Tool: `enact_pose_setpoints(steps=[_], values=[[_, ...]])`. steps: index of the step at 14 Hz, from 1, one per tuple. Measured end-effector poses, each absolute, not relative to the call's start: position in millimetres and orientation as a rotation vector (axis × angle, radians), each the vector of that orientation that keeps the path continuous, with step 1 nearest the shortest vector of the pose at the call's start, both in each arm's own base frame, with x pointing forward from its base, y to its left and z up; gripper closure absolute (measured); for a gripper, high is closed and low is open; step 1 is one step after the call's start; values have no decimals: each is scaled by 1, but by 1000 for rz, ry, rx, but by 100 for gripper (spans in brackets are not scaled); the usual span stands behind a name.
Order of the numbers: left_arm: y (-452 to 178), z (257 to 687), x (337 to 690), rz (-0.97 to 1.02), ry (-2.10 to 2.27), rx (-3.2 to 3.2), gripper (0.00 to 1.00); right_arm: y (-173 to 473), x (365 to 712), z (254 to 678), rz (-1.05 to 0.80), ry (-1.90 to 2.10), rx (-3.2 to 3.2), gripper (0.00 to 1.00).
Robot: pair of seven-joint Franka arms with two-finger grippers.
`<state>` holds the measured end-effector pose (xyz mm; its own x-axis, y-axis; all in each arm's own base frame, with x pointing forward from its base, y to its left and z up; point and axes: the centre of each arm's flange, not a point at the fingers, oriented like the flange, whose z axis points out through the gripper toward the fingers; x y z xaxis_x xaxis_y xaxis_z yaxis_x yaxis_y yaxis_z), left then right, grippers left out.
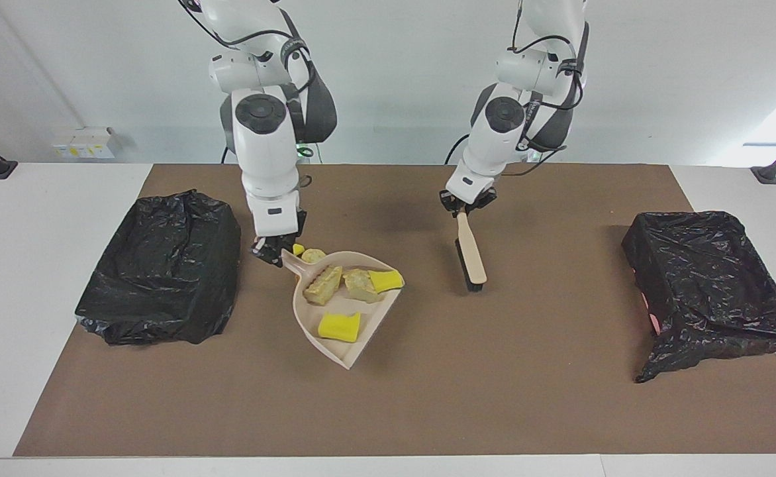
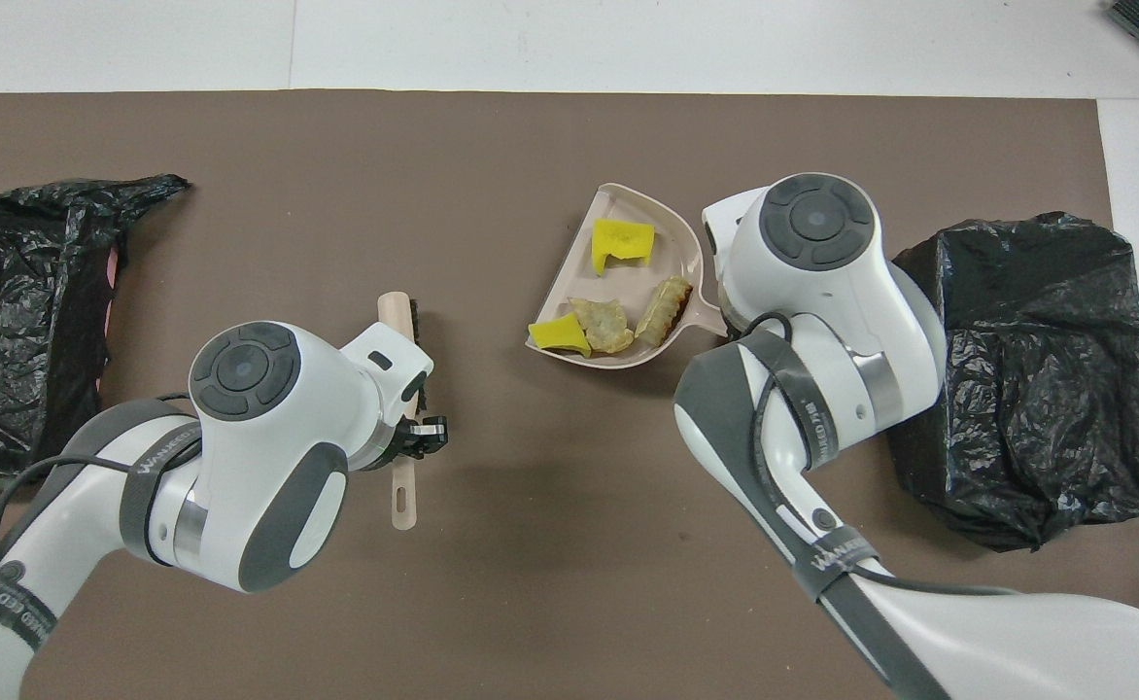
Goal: Sweep and dump trash in bin
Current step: 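Carry the dustpan to the black bag with the right gripper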
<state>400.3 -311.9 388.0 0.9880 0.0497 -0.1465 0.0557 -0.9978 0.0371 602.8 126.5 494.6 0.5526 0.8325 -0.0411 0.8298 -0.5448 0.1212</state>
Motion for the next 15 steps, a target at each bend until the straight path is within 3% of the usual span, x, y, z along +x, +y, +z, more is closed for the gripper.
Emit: enact_pose_setpoints(steps=[7,10,12,15], values=[[-391,342,284,-188,25,3121,74,-70,562,575,-37,1482,2629,68],[-391,341,279,-180,50,3119,74,-174,538,577,-67,1539,2606,68],[-384,342,289,-177,91,3114,52,-219,518,577,-110,1577,2576,68],[-362,351,327,-114,179,3113,19,-220,501,566,-293,1633,2470,68]])
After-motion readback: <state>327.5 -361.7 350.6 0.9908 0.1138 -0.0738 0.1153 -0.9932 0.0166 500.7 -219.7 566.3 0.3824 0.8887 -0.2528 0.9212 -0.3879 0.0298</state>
